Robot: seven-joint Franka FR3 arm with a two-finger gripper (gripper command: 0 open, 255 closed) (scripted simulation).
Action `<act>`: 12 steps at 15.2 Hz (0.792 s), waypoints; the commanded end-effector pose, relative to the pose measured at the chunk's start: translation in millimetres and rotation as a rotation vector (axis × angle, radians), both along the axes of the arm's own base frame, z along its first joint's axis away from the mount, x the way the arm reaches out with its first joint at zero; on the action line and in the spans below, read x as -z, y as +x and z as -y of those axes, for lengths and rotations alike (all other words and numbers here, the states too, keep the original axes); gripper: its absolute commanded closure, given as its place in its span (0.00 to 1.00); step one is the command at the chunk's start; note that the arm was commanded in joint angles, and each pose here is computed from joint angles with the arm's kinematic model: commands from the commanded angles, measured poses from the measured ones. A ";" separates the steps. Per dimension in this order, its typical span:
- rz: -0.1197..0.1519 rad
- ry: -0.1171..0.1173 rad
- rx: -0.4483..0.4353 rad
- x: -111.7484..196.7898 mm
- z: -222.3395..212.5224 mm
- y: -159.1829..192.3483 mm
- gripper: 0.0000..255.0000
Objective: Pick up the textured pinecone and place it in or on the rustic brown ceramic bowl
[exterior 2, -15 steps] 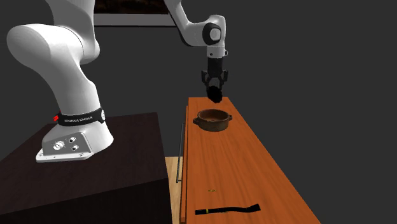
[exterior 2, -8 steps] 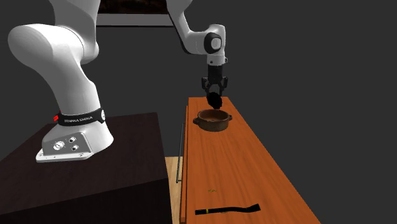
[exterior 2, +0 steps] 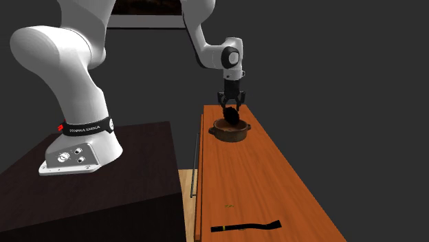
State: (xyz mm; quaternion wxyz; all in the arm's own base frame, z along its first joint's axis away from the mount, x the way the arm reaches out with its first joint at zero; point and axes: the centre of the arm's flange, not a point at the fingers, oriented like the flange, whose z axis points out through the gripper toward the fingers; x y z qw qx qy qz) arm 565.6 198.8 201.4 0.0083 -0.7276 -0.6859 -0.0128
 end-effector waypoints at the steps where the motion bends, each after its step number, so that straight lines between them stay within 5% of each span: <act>1: 0.001 0.000 0.000 10.1 0.7 -0.9 1.00; 9: 0.001 0.000 0.000 10.1 0.7 -0.9 1.00; 10: 0.001 0.000 0.000 10.1 0.7 -0.9 0.00; 12: 0.001 0.000 0.000 10.1 0.7 -0.9 0.00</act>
